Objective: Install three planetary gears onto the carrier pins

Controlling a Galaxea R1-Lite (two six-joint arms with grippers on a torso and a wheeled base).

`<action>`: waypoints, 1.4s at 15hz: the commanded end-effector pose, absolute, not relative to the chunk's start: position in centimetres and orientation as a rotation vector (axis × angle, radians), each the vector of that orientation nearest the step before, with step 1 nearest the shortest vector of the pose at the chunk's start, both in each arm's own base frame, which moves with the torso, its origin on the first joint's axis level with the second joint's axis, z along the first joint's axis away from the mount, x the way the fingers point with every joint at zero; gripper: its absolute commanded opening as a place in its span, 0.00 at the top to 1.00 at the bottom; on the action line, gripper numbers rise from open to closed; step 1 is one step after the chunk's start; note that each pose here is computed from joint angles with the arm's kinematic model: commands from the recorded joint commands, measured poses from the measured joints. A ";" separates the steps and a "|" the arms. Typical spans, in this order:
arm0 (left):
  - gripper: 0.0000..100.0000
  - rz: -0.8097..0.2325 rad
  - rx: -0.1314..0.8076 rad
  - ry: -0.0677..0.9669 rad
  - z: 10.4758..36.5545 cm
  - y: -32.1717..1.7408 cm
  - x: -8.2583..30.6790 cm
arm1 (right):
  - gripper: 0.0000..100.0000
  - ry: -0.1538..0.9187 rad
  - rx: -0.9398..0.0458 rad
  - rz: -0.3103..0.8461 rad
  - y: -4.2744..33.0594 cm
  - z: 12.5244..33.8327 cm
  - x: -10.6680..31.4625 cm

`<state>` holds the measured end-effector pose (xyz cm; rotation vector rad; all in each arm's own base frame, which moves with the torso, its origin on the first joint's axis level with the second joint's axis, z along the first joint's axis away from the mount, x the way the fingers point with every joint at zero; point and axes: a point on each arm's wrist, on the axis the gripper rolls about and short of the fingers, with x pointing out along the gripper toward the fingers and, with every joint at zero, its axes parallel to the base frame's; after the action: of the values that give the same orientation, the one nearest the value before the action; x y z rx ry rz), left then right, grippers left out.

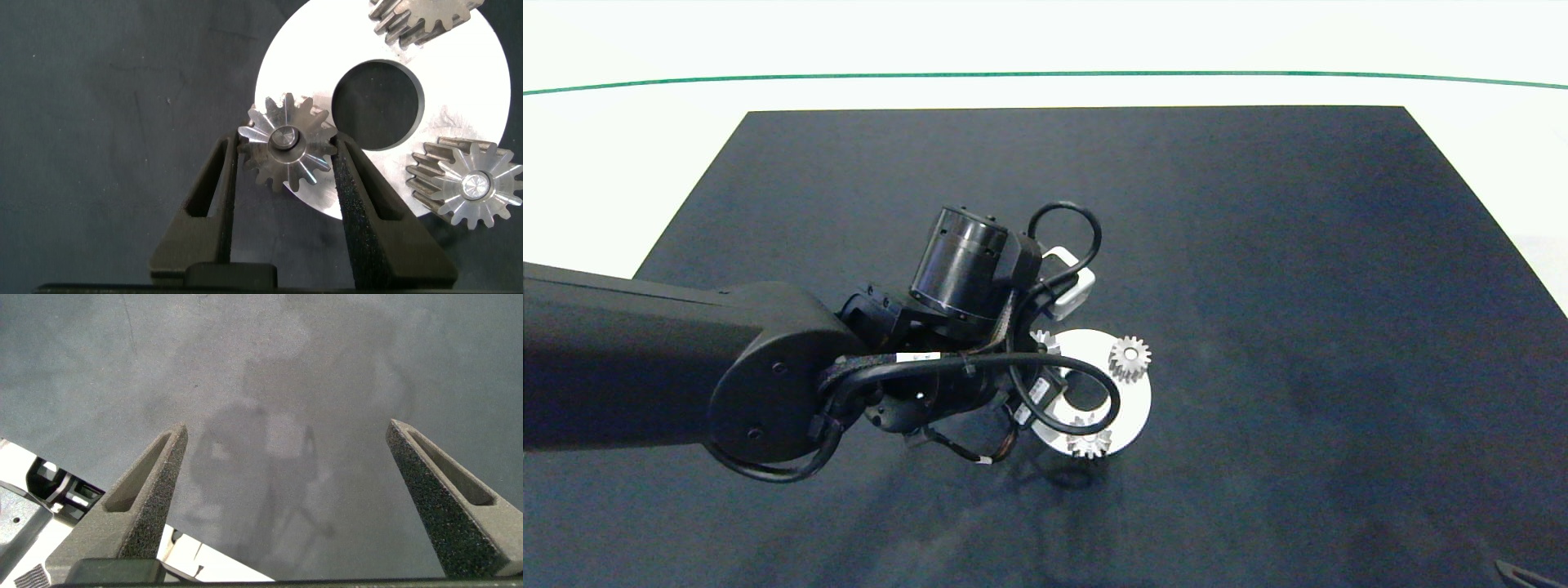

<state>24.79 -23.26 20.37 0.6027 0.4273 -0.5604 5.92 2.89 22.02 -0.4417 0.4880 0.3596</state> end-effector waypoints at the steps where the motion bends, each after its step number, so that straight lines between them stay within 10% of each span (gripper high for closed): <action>1: 0.99 -0.558 0.607 0.426 20.4 -23.3 24.8 | 0.00 0.491 -0.445 0.361 2.9 22.0 5.9; 11: 0.99 -0.568 0.619 0.418 20.5 -23.5 24.7 | 0.00 0.494 -0.446 0.363 2.9 21.9 6.0; 12: 0.00 -0.568 0.619 0.418 20.5 -23.5 24.7 | 0.00 0.494 -0.446 0.363 2.9 21.9 6.0; 21: 0.00 -0.567 0.622 0.424 20.3 -23.5 24.7 | 0.00 0.494 -0.446 0.363 2.9 21.9 6.0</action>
<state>24.73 -23.53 20.30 0.6189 0.4240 -0.5701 6.00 2.95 21.95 -0.4434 0.4935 0.3633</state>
